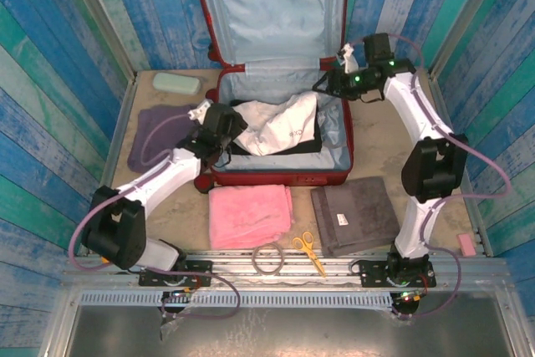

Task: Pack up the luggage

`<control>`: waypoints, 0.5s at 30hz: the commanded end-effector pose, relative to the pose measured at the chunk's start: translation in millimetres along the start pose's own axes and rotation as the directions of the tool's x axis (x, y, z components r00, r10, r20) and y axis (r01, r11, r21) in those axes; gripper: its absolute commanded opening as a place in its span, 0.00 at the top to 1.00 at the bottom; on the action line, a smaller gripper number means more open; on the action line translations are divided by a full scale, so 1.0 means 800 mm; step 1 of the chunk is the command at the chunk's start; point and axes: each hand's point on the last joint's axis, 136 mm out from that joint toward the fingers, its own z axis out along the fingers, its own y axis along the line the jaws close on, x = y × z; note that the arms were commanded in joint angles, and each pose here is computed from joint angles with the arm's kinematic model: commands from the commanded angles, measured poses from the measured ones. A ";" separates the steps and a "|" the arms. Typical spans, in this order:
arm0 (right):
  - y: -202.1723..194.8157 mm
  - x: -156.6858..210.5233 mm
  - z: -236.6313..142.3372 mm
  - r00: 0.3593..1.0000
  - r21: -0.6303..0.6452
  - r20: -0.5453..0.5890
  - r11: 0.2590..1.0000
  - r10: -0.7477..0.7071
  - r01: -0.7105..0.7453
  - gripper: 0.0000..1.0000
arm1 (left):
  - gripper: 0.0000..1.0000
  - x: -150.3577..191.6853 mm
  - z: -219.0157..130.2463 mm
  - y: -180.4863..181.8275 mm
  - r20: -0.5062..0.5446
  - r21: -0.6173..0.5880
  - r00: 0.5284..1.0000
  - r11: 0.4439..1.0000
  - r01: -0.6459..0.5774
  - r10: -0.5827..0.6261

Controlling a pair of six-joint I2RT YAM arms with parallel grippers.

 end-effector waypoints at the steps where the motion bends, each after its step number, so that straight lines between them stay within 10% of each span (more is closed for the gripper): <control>1: -0.007 0.050 0.011 0.989 0.048 -0.114 0.994 -0.096 0.102 0.28 | 0.21 -0.060 -0.048 -0.013 0.164 -0.020 0.978 0.992 -0.129 0.130; 7: -0.026 0.105 0.044 0.969 0.063 -0.246 0.997 -0.035 0.052 0.38 | 0.29 -0.080 -0.082 -0.057 0.243 0.161 0.955 0.964 -0.212 0.169; 15: -0.048 0.129 0.090 0.953 0.128 -0.303 0.991 -0.004 0.044 0.45 | 0.44 -0.034 -0.056 -0.096 0.061 0.317 0.982 0.929 -0.190 0.180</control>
